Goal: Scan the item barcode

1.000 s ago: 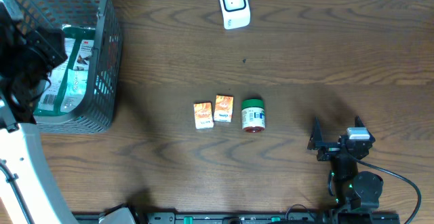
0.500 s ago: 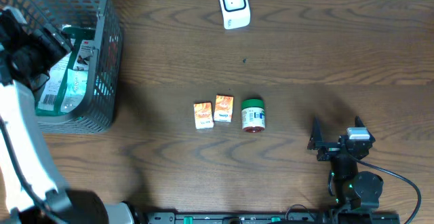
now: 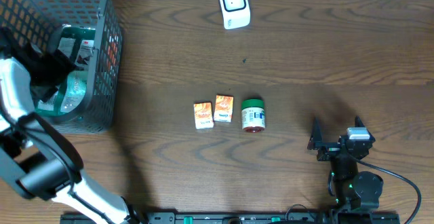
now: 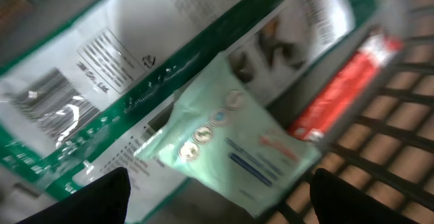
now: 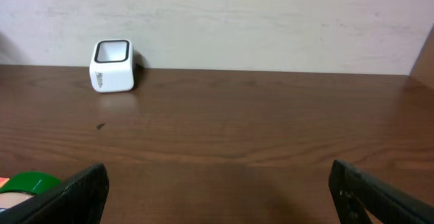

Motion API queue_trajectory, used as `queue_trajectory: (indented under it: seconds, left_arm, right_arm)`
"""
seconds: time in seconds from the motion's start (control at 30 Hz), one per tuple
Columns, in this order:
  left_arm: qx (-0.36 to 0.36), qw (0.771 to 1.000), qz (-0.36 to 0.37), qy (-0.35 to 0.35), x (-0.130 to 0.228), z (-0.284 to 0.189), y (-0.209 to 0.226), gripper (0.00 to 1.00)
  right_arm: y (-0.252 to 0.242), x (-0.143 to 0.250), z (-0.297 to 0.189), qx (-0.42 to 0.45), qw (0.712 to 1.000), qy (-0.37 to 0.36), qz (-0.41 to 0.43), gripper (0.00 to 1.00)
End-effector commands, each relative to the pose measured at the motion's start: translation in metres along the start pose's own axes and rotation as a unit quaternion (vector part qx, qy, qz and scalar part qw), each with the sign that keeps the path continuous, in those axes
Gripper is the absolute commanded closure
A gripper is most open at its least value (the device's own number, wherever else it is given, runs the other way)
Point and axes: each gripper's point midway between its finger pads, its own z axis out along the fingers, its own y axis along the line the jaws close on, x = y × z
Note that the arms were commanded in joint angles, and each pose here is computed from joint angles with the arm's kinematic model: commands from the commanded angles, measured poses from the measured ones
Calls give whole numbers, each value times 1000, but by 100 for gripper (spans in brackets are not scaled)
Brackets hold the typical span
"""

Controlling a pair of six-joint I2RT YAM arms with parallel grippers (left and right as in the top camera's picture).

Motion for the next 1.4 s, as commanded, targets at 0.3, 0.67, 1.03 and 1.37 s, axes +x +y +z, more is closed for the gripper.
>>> queue_trajectory:
  seconds: [0.3, 0.67, 1.03, 1.37]
  left_arm:
    - [-21, 997, -1, 75, 19, 67, 25, 13]
    - [115, 989, -8, 97, 26, 65, -20, 30]
    - [189, 978, 3, 85, 18, 58, -47, 31]
    - [142, 986, 63, 60, 22, 80, -67, 24]
  right_arm:
    - [2, 0, 0, -3, 1000, 0, 3, 1]
    - [2, 0, 0, -3, 1000, 0, 3, 1]
    - [2, 0, 0, -3, 1000, 0, 3, 1]
    - [2, 0, 0, -3, 1000, 0, 3, 1]
